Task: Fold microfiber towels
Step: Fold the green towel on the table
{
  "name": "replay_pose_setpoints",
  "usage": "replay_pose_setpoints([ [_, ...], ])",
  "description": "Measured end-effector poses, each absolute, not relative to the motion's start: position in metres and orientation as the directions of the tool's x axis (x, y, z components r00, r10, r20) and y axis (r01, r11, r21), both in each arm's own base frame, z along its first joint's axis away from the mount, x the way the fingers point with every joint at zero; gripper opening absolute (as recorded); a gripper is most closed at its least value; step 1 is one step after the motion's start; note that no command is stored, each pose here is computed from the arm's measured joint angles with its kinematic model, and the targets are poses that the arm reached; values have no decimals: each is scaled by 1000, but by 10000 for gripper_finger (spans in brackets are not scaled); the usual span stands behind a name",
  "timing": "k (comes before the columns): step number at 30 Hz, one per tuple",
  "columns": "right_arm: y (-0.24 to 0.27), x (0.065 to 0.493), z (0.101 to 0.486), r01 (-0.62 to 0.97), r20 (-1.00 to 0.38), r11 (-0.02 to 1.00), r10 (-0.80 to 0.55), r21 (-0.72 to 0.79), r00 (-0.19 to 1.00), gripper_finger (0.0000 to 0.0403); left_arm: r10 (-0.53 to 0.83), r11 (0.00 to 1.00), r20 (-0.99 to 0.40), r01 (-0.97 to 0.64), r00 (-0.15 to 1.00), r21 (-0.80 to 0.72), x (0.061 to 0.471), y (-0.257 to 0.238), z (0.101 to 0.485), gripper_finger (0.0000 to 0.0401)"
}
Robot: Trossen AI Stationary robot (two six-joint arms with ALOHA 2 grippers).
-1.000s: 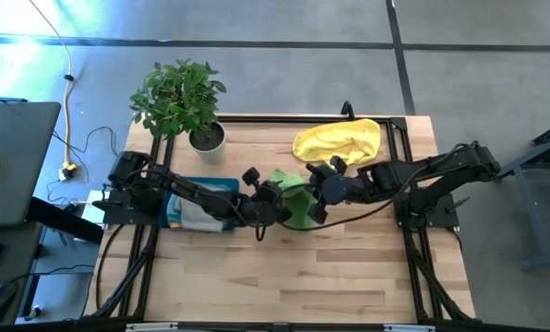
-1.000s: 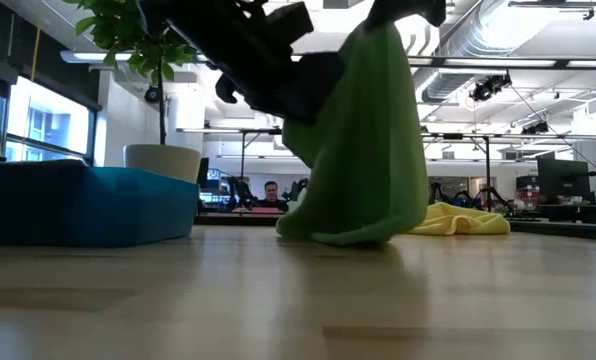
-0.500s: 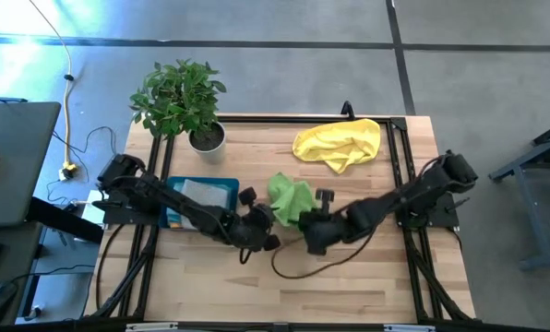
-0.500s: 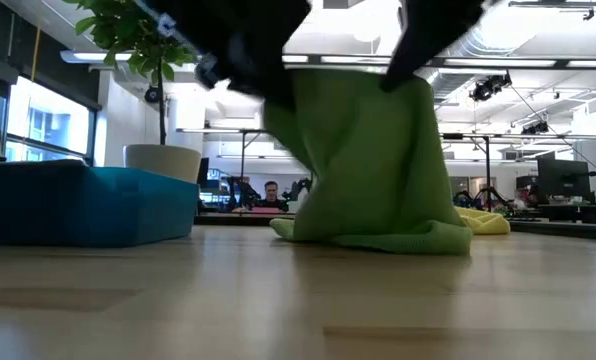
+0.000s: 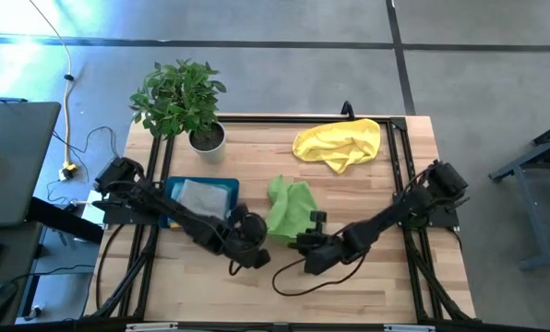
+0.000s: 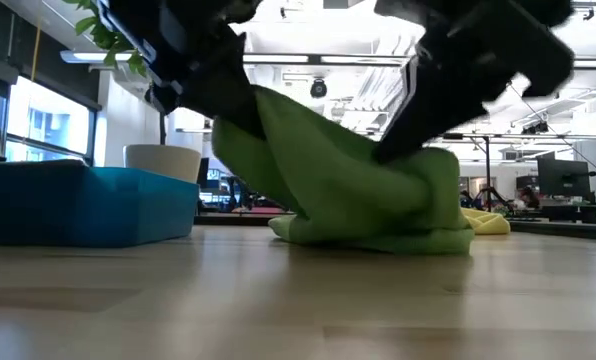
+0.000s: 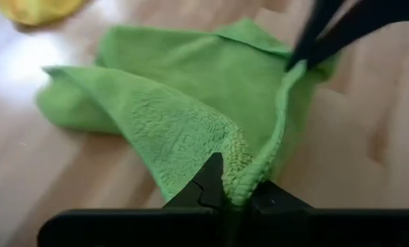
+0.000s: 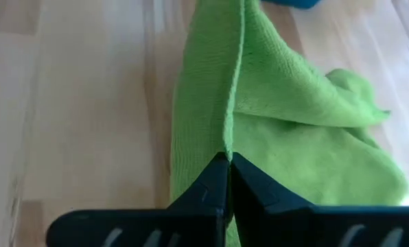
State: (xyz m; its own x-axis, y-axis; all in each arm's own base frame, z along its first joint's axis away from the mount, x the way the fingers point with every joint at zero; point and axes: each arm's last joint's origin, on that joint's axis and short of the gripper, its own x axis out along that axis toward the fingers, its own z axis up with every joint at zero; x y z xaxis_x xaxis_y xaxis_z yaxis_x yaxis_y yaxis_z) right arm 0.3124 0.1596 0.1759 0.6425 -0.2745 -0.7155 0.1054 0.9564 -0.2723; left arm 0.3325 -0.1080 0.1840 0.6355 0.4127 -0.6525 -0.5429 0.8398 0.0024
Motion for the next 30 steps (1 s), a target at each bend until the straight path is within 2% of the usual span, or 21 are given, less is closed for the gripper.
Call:
replay_pose_setpoints([
  [5,159,306,159,78,-696,968,-226,-238,682,0,368,847,-673,-529,642,-42,329,-118,183,0],
  [10,162,304,153,-99,-732,974,-83,-202,676,13,330,841,-696,-533,638,-89,328,-120,182,0],
  [13,163,306,153,-139,-740,977,-25,-159,672,38,332,838,-697,-539,636,-92,328,-119,182,0],
  [17,161,308,154,-179,-736,964,-23,-195,677,86,327,830,-712,-549,621,-97,328,-117,181,0],
  [21,152,313,154,-137,-732,975,-35,-173,681,126,332,822,-732,-563,596,-85,325,-116,179,0],
  [26,145,317,153,-222,-772,973,92,-65,629,145,324,819,-765,-570,556,-67,321,-115,176,0],
  [30,145,311,148,-348,-826,937,214,23,522,140,323,810,-808,-585,492,-32,314,-113,172,0],
])
